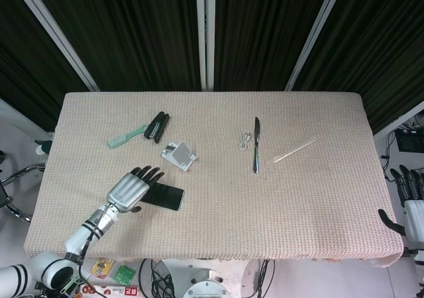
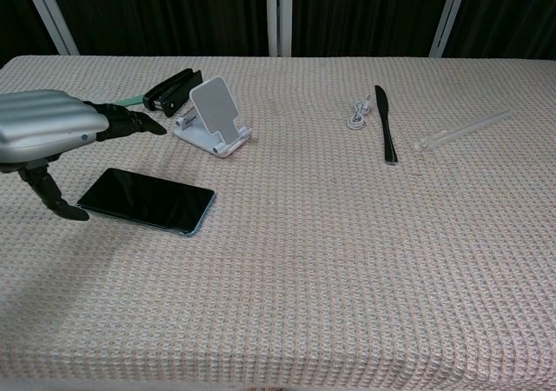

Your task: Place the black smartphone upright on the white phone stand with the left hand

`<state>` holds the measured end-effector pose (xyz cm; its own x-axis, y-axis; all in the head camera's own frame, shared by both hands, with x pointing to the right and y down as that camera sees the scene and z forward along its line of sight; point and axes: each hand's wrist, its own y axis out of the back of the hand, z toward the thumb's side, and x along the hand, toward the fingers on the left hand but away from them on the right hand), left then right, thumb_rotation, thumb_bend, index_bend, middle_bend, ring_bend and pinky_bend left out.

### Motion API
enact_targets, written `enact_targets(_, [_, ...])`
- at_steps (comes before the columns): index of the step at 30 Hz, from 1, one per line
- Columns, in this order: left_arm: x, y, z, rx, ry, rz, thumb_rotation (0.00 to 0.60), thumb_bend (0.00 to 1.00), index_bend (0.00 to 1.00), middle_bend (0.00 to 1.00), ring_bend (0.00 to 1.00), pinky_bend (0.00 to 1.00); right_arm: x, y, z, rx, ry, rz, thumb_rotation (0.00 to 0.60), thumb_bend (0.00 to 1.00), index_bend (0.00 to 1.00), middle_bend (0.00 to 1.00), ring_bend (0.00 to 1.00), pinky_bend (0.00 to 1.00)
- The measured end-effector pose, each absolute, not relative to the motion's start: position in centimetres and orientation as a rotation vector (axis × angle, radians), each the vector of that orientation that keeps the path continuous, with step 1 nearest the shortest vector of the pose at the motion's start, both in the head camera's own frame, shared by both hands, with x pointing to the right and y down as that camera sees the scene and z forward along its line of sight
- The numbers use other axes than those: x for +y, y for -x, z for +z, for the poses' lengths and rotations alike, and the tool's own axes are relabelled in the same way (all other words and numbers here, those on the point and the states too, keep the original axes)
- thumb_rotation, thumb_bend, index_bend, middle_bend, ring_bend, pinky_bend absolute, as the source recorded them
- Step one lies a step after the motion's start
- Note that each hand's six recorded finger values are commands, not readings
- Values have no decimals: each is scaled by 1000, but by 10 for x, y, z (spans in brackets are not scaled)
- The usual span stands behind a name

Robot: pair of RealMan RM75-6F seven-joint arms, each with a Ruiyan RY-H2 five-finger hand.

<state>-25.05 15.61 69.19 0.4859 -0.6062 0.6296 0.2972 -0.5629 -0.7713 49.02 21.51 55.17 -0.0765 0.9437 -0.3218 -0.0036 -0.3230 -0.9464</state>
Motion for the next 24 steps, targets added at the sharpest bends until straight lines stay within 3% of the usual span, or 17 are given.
enact_targets(15, [157,242,720,204,1873,-1339,600,32,118,68,78,227,216,-488,552,-1086,1401,1499,600,156,0,0,0,0])
enact_targets(24, [154,231,719,237,1941,-1335,600,72,127,75,77,227,218,-492,552,-1088,1395,1513,600,157,0,0,0,0])
